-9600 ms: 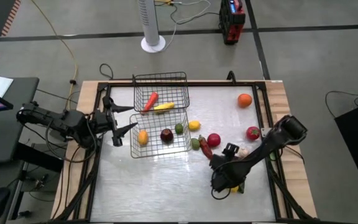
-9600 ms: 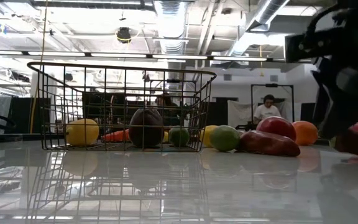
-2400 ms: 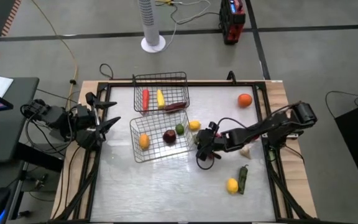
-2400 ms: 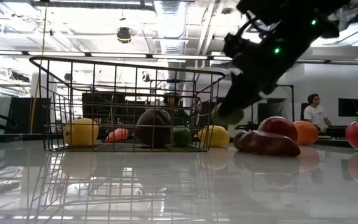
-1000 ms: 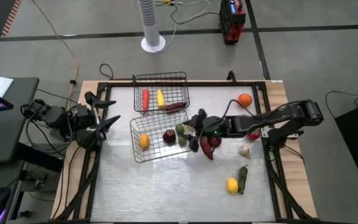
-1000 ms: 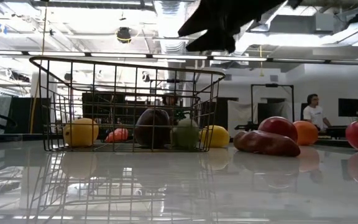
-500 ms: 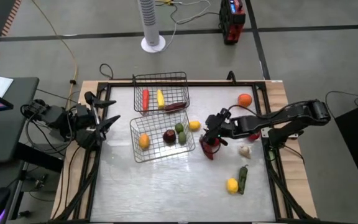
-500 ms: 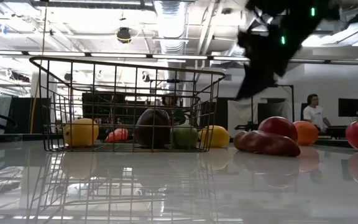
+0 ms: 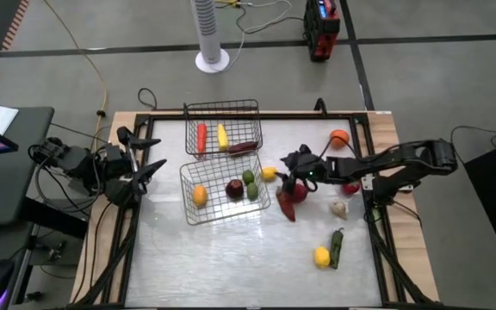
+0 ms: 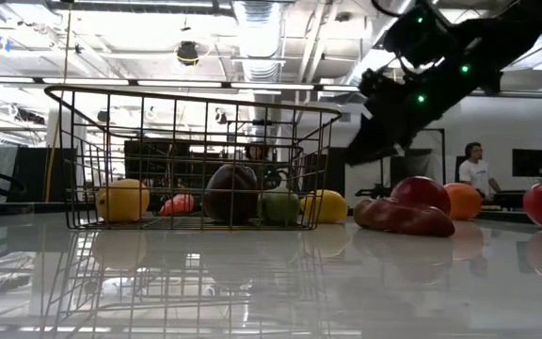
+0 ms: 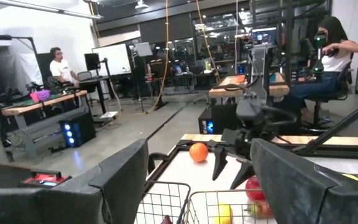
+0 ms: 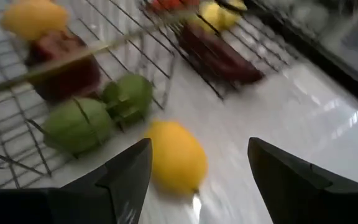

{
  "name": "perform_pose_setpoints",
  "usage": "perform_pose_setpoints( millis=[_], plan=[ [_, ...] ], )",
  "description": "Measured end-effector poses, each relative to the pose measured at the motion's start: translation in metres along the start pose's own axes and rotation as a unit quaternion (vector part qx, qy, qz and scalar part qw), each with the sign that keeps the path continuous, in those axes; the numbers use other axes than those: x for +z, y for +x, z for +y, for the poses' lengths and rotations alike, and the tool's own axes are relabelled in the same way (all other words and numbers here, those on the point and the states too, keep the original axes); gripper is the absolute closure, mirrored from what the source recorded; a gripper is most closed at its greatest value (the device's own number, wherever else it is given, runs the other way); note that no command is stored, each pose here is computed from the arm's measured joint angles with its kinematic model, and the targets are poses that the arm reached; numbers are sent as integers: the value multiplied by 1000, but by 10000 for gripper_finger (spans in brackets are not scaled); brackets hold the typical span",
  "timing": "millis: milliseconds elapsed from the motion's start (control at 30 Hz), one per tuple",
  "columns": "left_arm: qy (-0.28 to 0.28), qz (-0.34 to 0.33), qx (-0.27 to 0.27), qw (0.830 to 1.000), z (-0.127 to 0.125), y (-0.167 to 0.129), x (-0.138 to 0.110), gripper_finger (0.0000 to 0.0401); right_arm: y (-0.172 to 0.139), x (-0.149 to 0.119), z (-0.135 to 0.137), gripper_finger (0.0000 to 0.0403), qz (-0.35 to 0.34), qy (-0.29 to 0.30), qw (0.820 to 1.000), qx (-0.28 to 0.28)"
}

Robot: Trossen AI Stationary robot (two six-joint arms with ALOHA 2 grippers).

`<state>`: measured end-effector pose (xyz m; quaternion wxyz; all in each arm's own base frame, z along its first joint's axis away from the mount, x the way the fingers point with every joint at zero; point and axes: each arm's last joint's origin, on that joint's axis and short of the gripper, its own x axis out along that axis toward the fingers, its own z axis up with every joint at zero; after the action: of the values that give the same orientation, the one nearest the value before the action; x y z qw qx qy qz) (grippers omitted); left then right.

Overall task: Sort produce into baskets
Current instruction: Put the top yellow lemon into the brown wire basket

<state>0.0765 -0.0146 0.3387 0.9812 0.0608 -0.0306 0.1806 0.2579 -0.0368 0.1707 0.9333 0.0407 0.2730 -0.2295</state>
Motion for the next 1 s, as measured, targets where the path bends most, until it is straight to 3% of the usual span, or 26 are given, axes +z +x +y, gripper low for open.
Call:
perform_pose_setpoints(
  millis=[167, 467, 600, 800, 1000],
  plan=[
    [0, 0, 0, 1000, 0, 0, 0, 129, 8, -1, 4, 102, -3, -54, 998, 22],
    [0, 0, 0, 1000, 0, 0, 0, 129, 33, -6, 10, 25, 35, -86, 996, 18],
    [-1, -1, 0, 1000, 0, 0, 0, 129, 43, -2, 12, 10, 37, -104, 994, 16],
    [-1, -1, 0, 1000, 0, 0, 0, 129, 58, -11, 15, 33, 65, -121, 990, 13],
    [3, 1, 0, 1000, 0, 0, 0, 129, 62, -10, 16, 112, 69, -122, 990, 13]
  ],
)
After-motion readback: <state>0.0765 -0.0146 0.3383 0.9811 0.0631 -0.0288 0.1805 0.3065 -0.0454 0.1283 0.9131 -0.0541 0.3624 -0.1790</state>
